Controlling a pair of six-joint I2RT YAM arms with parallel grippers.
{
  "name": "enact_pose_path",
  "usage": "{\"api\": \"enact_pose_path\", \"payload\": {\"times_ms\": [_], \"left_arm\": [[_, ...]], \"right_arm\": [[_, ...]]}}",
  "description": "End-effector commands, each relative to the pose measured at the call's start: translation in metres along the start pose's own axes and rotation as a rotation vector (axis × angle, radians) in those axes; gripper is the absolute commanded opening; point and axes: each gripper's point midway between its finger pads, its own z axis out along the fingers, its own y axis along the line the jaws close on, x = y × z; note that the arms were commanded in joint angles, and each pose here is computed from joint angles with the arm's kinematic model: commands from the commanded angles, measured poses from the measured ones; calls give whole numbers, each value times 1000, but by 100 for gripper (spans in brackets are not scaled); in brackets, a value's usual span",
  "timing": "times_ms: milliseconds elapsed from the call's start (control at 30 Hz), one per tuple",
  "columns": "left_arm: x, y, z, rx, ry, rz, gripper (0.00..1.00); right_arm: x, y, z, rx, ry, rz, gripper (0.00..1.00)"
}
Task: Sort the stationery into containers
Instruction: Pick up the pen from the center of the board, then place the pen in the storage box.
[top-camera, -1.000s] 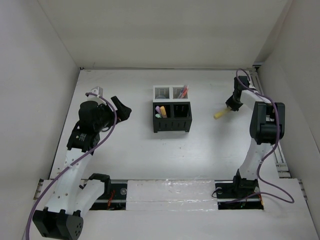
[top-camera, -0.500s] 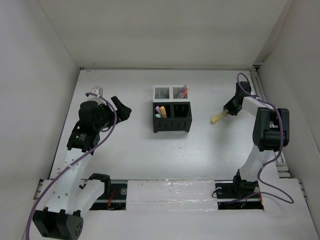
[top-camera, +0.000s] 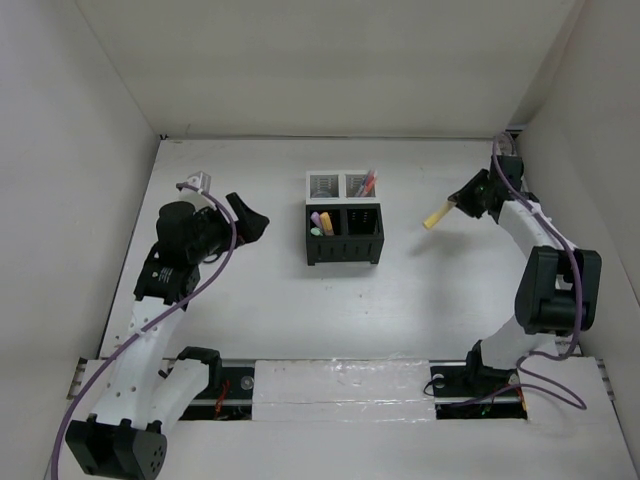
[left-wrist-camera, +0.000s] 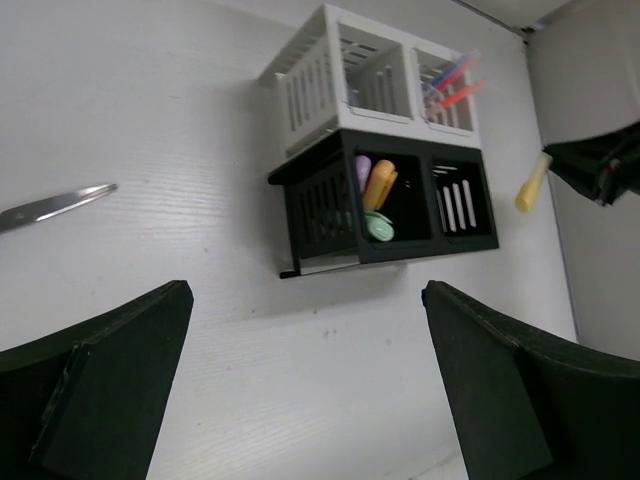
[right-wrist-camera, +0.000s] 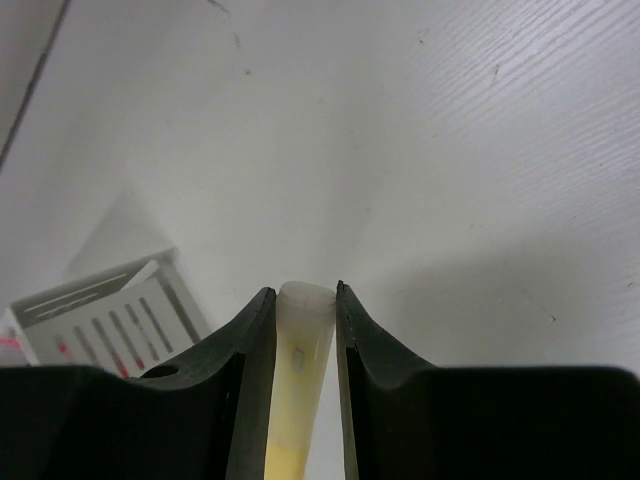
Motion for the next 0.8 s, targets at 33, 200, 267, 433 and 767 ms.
{"api": "enact_pose_path", "payload": {"times_ms": [33, 200, 267, 433, 767], "left_arm": [[-7, -47, -10, 265, -22, 81, 100], [-8, -74, -13, 401, 36, 94, 100], [-17, -84, -16, 433, 33, 105, 100], [-31, -109, -21, 542, 55, 157, 100], [-25, -120, -5, 654, 138, 144, 100]], "right_arm": [[-26, 46, -37, -167, -90, 6, 0], [-20, 92, -71, -254, -102, -43, 0], [-14, 110, -85, -298, -108, -58, 0], [12, 151, -108, -397, -86, -67, 0], [83, 240, -127, -511, -8, -133, 0]]}}
